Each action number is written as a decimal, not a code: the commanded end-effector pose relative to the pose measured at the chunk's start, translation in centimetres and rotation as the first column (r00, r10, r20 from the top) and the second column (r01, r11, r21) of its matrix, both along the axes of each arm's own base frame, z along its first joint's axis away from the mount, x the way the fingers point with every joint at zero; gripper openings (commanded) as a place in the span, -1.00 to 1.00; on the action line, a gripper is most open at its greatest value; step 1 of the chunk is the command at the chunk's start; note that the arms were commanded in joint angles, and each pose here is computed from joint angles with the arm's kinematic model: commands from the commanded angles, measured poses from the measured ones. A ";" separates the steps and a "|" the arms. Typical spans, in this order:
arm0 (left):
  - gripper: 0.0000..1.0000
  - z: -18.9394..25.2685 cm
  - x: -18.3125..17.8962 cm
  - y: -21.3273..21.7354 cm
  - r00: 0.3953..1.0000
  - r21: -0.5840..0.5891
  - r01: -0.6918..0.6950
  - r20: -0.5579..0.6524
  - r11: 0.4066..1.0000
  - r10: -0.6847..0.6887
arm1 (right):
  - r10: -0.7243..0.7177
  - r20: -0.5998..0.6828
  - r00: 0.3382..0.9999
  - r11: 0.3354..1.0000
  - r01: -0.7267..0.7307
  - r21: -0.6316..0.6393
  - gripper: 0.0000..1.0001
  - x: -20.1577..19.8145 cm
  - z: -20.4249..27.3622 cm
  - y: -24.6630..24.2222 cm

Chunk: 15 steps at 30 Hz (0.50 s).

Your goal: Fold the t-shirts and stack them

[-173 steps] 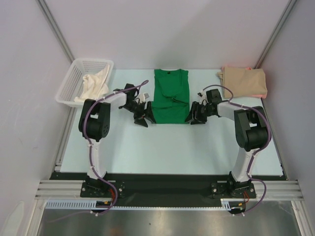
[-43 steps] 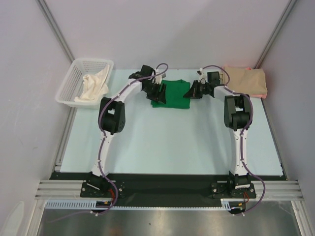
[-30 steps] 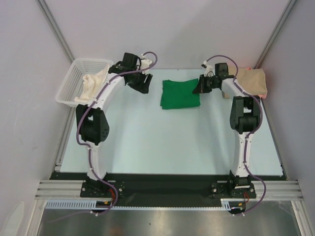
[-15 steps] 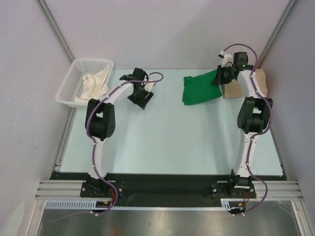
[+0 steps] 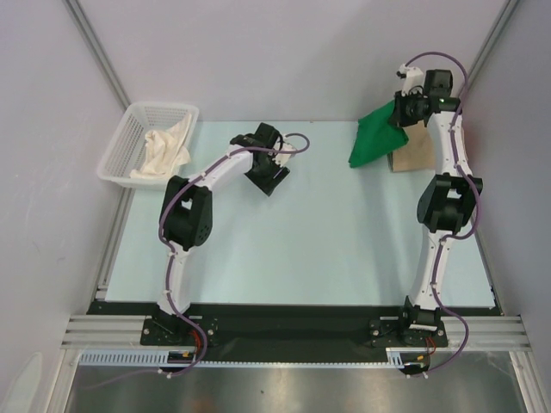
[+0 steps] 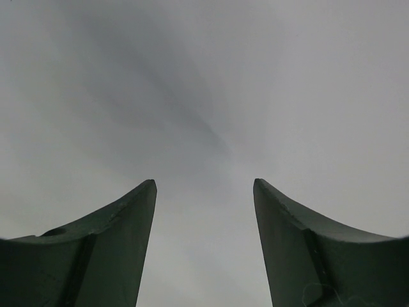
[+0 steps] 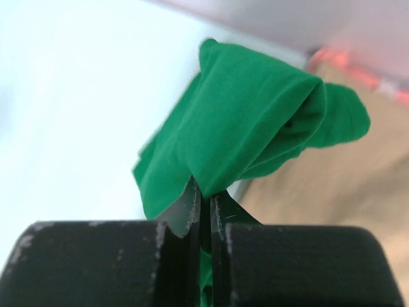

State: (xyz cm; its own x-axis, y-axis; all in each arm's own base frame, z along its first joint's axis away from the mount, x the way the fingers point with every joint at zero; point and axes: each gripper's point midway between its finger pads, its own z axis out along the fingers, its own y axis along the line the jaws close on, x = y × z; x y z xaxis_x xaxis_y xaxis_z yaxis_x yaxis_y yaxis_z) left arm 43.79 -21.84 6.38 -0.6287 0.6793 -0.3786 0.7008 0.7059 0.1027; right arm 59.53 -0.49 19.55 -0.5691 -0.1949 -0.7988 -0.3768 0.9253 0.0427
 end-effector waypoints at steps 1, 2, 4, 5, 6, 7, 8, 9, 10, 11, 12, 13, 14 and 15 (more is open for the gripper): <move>0.36 1.5 0.6 -0.3 0.999 0.005 0.021 0.047 1.000 -0.021 | -0.035 0.106 0.994 0.998 0.040 -0.042 -1.00 1.1 3.9 -3.1; 0.36 1.4 0.4 -0.5 0.999 0.006 0.026 0.044 1.000 -0.026 | -0.049 0.118 0.992 0.997 0.055 -0.047 -1.00 1.2 4.2 -3.9; 0.36 1.4 0.5 -0.1 0.998 0.036 0.020 0.056 0.999 -0.022 | -0.051 0.127 0.991 0.996 0.059 -0.062 -1.00 1.2 4.4 -4.7; 0.36 1.3 0.5 0.0 0.998 0.042 0.020 0.055 0.999 -0.022 | -0.051 0.131 0.990 0.996 0.060 -0.063 -1.00 1.2 4.5 -4.9; 0.36 1.4 0.5 -0.2 0.998 0.043 0.026 0.059 0.999 -0.029 | -0.056 0.131 0.990 0.996 0.065 -0.065 -1.00 1.1 4.4 -5.5; 0.36 1.4 0.5 -0.2 0.998 0.048 0.027 0.062 0.998 -0.030 | -0.057 0.130 0.990 0.996 0.066 -0.065 -1.00 1.1 4.3 -5.9; 0.36 1.5 0.5 -0.3 0.997 0.050 0.031 0.066 0.998 -0.034 | -0.056 0.133 0.989 0.996 0.066 -0.067 -1.00 1.1 4.3 -6.1; 0.36 1.4 0.4 -0.5 0.997 0.054 0.038 0.068 0.998 -0.042 | -0.063 0.130 0.989 0.995 0.073 -0.068 -1.00 1.0 4.1 -6.9; 0.36 1.5 0.5 -0.5 0.996 0.064 0.039 0.073 0.997 -0.044 | -0.055 0.132 0.990 0.996 0.064 -0.066 -1.00 1.0 4.0 -7.0; 0.36 1.4 0.4 -0.5 0.996 0.068 0.044 0.073 0.997 -0.049 | -0.056 0.134 0.989 0.996 0.065 -0.066 -1.00 1.1 4.0 -7.3; 0.36 1.4 0.4 -0.7 0.996 0.072 0.046 0.075 0.996 -0.052 | -0.063 0.138 0.988 0.995 0.073 -0.069 -1.00 1.0 4.1 -7.9; 0.36 1.2 0.3 -0.7 0.996 0.081 0.049 0.074 0.996 -0.055 | -0.061 0.130 0.990 0.995 0.070 -0.072 -1.00 1.0 3.7 -8.1; 0.36 1.2 0.3 -0.8 0.995 0.086 0.053 0.077 0.995 -0.059 | -0.062 0.133 0.989 0.995 0.073 -0.073 -1.00 1.0 3.7 -8.5; 0.36 1.1 0.1 -0.8 0.995 0.091 0.056 0.074 0.994 -0.063 | -0.064 0.134 0.989 0.994 0.075 -0.077 -1.00 0.9 3.8 -8.8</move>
